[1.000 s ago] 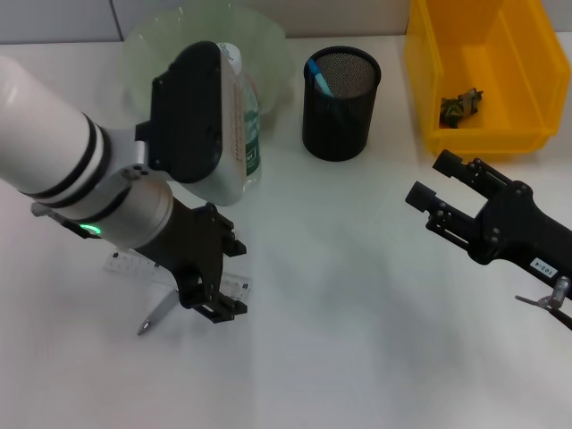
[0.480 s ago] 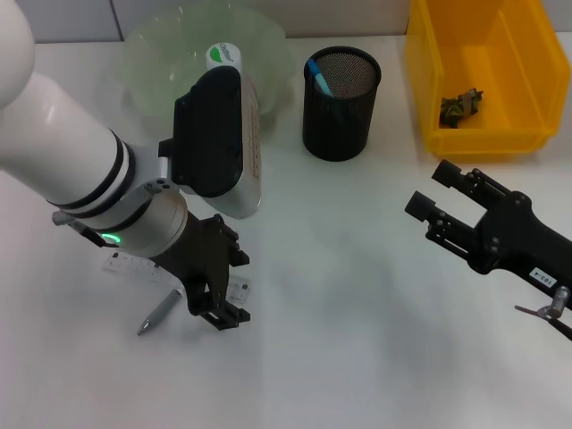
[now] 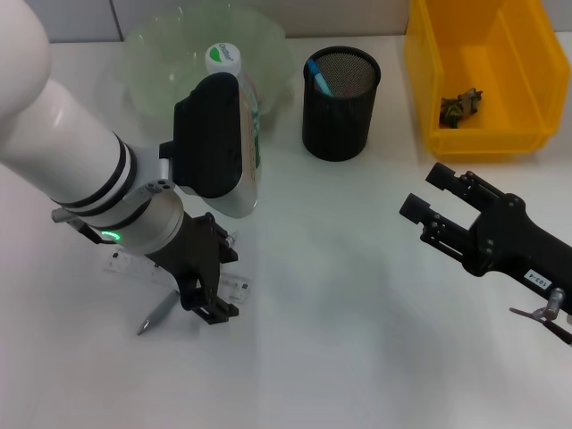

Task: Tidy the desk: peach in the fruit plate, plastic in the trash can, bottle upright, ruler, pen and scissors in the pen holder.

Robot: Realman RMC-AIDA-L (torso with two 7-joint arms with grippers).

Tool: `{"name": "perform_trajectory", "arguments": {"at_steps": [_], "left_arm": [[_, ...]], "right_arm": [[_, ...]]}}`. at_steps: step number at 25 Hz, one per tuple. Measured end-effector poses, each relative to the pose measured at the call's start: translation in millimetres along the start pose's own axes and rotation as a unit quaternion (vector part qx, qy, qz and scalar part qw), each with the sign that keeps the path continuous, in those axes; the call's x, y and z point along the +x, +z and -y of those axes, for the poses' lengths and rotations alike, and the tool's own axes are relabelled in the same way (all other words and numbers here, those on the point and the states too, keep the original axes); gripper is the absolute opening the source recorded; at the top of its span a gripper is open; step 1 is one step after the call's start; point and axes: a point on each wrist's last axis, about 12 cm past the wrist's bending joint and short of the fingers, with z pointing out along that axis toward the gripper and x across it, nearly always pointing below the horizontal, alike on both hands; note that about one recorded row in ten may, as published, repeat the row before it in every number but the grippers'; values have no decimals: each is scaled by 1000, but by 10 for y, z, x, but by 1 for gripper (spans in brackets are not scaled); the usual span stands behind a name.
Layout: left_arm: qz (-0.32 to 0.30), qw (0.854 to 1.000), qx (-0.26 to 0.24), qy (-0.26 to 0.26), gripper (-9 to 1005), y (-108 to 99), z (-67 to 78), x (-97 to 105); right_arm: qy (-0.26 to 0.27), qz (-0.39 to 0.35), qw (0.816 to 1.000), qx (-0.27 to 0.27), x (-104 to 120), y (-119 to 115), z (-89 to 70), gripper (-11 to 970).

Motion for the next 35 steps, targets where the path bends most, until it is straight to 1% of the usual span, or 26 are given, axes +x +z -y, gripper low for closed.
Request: {"name": "perform_trajectory", "arguments": {"at_steps": [8, 12, 26, 35], "left_arm": [[-2, 1000, -1, 1, 720, 15, -13, -6], [-13, 1000, 4, 7, 720, 73, -1, -4], [-17, 1000, 3, 6, 719, 136, -11, 10], [-20, 1000, -1, 7, 719, 143, -21, 16]], "right_arm": [[2, -1, 1000, 0, -1, 13, 5, 716], [1, 0, 1000, -2, -11, 35, 10, 716], [6, -2, 1000, -2, 2, 41, 4, 715], [8, -2, 1000, -3, 0, 50, 6, 715]]}}
